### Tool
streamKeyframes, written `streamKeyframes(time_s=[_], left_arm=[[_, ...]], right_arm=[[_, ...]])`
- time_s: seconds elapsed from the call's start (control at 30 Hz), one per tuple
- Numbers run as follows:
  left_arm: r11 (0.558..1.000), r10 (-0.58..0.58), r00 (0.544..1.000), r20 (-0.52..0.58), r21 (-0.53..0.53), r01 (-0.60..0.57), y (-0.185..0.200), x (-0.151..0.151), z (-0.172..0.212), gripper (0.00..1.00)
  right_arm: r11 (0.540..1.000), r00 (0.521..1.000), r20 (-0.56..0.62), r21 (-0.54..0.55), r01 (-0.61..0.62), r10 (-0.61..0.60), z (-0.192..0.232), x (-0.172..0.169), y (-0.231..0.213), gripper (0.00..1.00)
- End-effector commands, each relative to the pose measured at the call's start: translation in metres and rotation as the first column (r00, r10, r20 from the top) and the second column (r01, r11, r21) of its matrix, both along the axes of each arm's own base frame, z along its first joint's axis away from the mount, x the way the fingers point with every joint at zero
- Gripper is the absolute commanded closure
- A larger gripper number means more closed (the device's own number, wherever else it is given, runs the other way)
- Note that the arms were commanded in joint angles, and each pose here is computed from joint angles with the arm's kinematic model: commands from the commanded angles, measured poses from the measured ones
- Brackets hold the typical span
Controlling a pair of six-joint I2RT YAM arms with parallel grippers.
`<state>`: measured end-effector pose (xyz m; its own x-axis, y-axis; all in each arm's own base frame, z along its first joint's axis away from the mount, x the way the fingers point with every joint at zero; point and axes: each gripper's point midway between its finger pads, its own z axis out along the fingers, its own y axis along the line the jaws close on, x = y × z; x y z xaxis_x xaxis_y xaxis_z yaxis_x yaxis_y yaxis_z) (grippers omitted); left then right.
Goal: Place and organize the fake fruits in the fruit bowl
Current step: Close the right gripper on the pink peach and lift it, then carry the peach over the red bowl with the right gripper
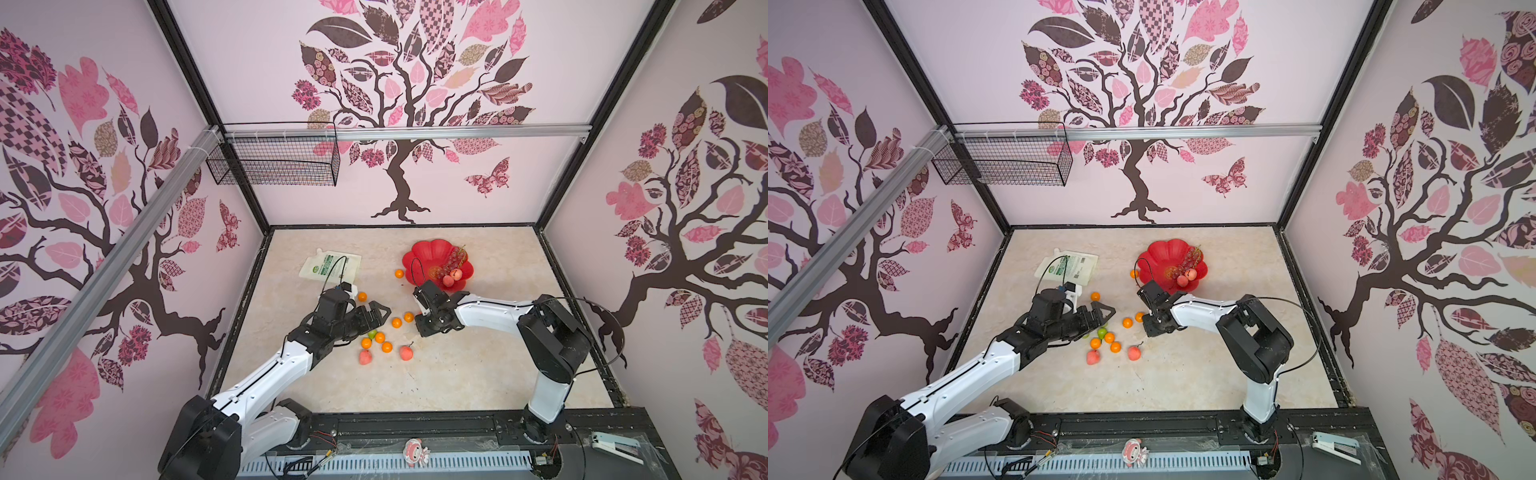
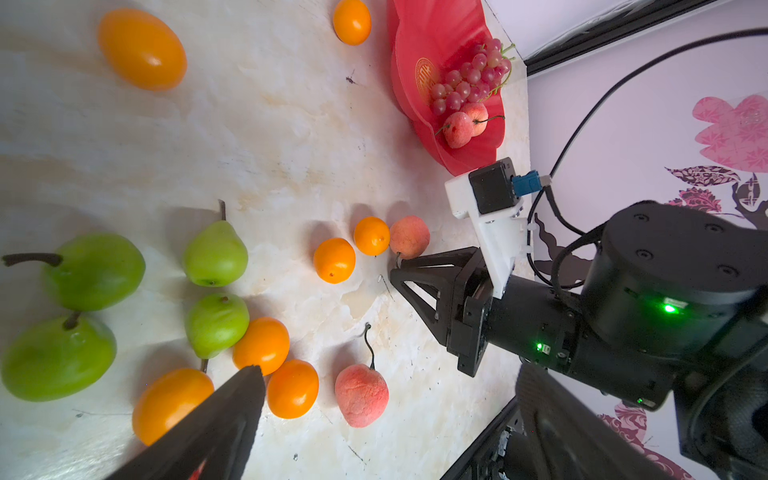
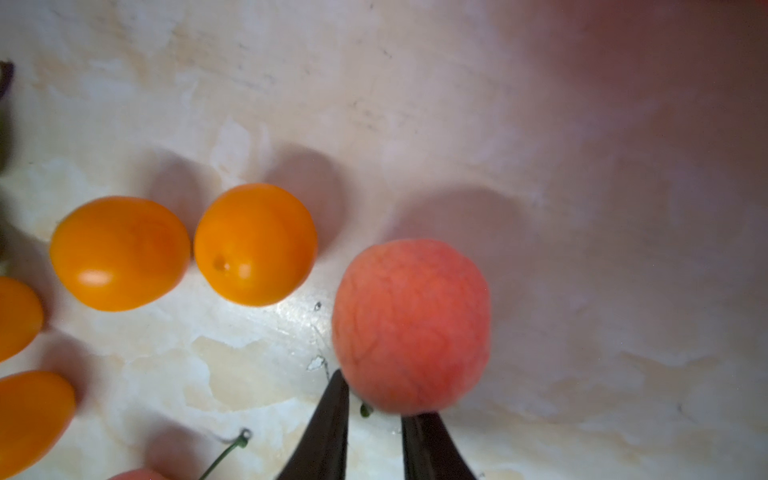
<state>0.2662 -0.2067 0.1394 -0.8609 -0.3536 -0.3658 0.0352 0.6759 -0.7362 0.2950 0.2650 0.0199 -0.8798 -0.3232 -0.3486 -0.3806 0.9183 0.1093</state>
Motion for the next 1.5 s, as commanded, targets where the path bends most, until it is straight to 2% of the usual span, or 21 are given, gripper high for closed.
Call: streamKeyframes(time_s=[0.0, 0.3, 0.73, 0.93, 1.03, 1.13, 1.3, 1.47], left_arm=[[1.000, -0.012, 1.000, 0.016, -0.003, 0.013, -0.001, 0.003, -0.001, 0.02], [1.000, -0.015, 1.000, 0.010, -0.003, 0.015, -0.003, 0.005, -0.002, 0.02], [0.996, -0.030, 0.999, 0.045, 0.082, 0.026, 0.000, 0.015, 0.012, 0.02], [0.991, -0.040, 0.993, 0.113, 0.129, 0.025, 0.005, 0.021, 0.033, 0.02], [0.986, -0.087, 0.982, 0.166, 0.153, 0.062, 0.002, 0.023, 0.046, 0.02], [0.987, -0.083, 0.977, 0.196, 0.149, 0.054, 0.002, 0.026, 0.056, 0.02], [0.991, -0.041, 0.968, 0.248, 0.136, 0.007, 0.004, 0.036, 0.074, 0.02], [0.990, -0.059, 0.969, 0.241, 0.135, 0.027, -0.006, 0.049, 0.089, 0.02]], right_arm=[[0.996, 0.999, -0.030, -0.086, -0.019, 0.016, -0.013, -0.006, -0.009, 0.76], [0.993, 0.998, -0.052, -0.111, -0.035, 0.029, -0.021, -0.013, -0.014, 0.81], [0.998, 0.997, -0.059, -0.041, -0.053, 0.050, -0.006, -0.017, -0.004, 0.94], [0.998, 0.998, -0.007, 0.034, -0.059, 0.059, 0.025, -0.013, 0.005, 1.00], [0.990, 0.996, 0.045, 0.115, -0.079, 0.074, 0.049, -0.014, 0.013, 1.00], [0.978, 0.991, 0.104, 0.184, -0.098, 0.080, 0.074, -0.013, 0.018, 1.00], [0.974, 0.983, 0.172, 0.208, -0.095, 0.059, 0.101, -0.007, 0.015, 1.00], [0.977, 0.975, 0.220, 0.213, -0.032, -0.016, 0.120, 0.007, 0.002, 1.00]])
